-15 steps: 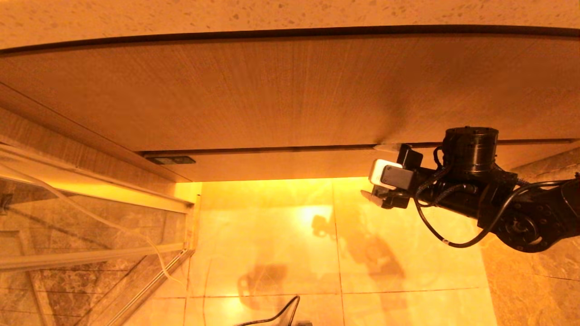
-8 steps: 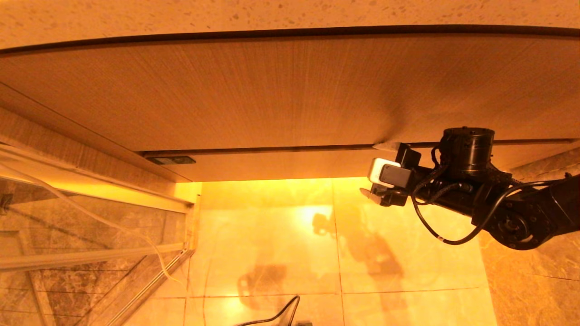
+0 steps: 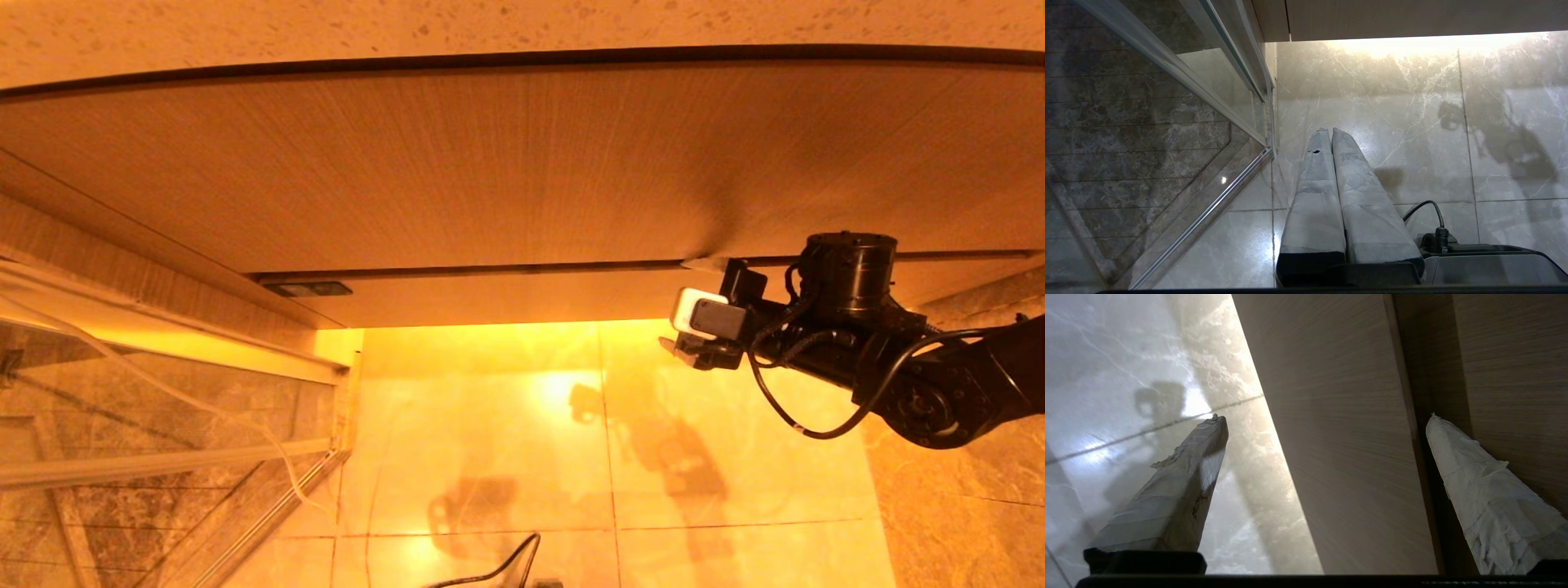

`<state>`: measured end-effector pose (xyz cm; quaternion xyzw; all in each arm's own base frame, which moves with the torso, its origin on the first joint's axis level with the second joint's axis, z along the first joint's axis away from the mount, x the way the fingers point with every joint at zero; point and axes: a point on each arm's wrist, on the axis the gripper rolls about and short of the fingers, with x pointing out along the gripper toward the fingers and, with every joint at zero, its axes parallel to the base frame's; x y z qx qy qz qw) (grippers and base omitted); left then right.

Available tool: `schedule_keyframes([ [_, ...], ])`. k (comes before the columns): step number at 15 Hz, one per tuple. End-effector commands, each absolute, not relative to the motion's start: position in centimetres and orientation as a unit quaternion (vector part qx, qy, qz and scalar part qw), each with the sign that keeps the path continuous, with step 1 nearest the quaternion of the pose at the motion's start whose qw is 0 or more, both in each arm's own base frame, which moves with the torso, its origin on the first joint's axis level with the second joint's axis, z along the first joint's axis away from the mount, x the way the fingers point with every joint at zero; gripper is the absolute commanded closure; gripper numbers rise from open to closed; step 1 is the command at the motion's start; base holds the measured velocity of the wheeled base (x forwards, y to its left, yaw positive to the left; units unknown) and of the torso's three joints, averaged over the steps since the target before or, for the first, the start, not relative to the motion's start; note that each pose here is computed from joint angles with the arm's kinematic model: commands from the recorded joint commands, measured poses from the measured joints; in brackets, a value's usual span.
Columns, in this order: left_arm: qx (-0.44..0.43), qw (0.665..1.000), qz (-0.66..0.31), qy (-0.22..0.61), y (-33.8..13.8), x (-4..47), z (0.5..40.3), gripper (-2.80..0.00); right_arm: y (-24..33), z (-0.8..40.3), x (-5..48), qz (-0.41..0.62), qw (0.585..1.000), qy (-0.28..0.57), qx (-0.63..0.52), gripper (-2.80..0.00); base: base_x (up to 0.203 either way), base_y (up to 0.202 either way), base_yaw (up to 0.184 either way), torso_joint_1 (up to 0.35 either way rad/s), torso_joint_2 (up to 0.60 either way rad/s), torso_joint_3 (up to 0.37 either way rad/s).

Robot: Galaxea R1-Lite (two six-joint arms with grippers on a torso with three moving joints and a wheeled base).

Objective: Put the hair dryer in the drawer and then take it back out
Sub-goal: Pull open the drawer

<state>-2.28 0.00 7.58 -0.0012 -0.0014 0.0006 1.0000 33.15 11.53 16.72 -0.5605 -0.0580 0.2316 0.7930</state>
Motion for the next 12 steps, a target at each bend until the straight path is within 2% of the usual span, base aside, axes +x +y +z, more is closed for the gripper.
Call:
schedule_keyframes([
  [1, -0.002, 1.0, 0.001, -0.002, 0.0, -2.3, 7.6, 0.0, 11.2, 16.6, 33.3, 0.229, 0.784, -0.056, -0.575, -2.8, 0.0, 0.0, 0.0, 0.0, 0.0, 0.0],
  [12, -0.002, 1.0, 0.001, -0.002, 0.0, -2.3, 7.6, 0.0, 11.0, 15.6, 33.9, 0.231, 0.783, -0.065, -0.574, -2.8, 0.0, 0.0, 0.0, 0.0, 0.0, 0.0],
])
